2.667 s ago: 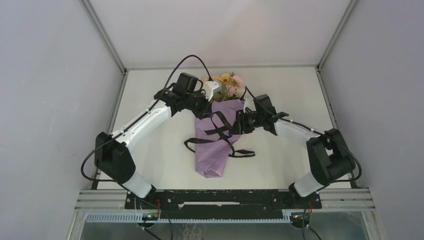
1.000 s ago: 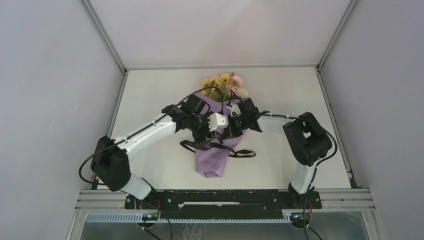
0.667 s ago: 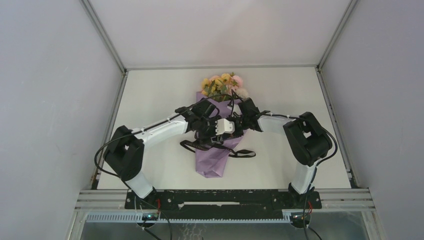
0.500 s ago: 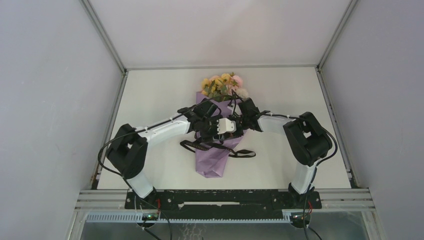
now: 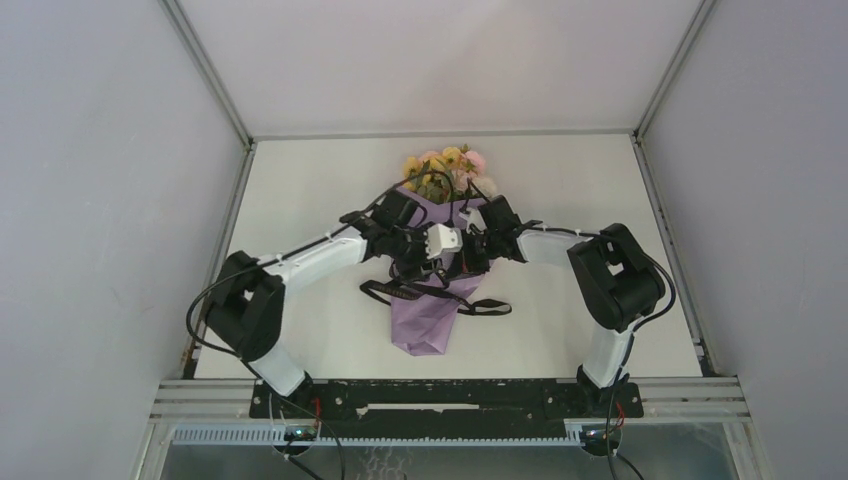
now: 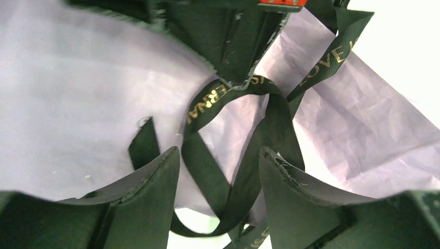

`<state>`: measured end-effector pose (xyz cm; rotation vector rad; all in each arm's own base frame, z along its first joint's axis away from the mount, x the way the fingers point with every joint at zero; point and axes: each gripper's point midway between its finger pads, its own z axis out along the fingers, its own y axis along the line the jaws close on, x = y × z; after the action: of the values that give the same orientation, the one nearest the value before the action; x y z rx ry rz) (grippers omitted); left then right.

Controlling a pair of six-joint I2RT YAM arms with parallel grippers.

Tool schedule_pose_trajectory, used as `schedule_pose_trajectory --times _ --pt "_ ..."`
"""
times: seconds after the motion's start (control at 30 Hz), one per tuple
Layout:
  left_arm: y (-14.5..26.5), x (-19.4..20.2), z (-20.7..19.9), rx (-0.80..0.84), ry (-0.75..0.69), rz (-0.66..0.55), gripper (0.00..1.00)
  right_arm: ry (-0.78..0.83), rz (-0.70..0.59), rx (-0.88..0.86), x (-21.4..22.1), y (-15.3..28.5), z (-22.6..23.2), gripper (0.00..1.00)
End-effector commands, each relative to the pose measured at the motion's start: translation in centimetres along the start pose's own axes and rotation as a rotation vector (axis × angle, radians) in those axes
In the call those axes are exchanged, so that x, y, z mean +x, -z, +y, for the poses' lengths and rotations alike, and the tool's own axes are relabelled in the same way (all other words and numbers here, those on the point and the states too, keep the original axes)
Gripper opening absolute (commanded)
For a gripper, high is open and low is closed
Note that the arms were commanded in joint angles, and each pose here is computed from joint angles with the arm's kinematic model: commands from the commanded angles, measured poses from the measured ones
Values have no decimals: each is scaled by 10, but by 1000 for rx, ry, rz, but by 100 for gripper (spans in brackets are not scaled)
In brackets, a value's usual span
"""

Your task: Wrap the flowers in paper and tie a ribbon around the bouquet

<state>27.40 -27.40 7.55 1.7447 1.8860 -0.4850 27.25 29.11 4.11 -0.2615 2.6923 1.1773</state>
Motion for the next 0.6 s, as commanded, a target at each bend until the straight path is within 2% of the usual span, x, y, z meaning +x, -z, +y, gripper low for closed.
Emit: schedule_pose_trajectory --times 0.0,0.2,0.3,0.43,0.57 --pt "33 -32 -1 24 37 -171 65 7 -47 -7 -18 7 9 0" --pt "42 -35 -27 126 52 -196 74 -2 -63 -19 -23 3 12 0" --pt "31 -26 -25 81 15 -186 82 -1 -64 -14 -22 3 11 0" --pt "11 -13 -13 0 -11 -80 83 7 -54 5 -18 3 10 0" --pt "-5 0 -7 -36 -20 -19 77 7 -47 16 -15 3 10 0"
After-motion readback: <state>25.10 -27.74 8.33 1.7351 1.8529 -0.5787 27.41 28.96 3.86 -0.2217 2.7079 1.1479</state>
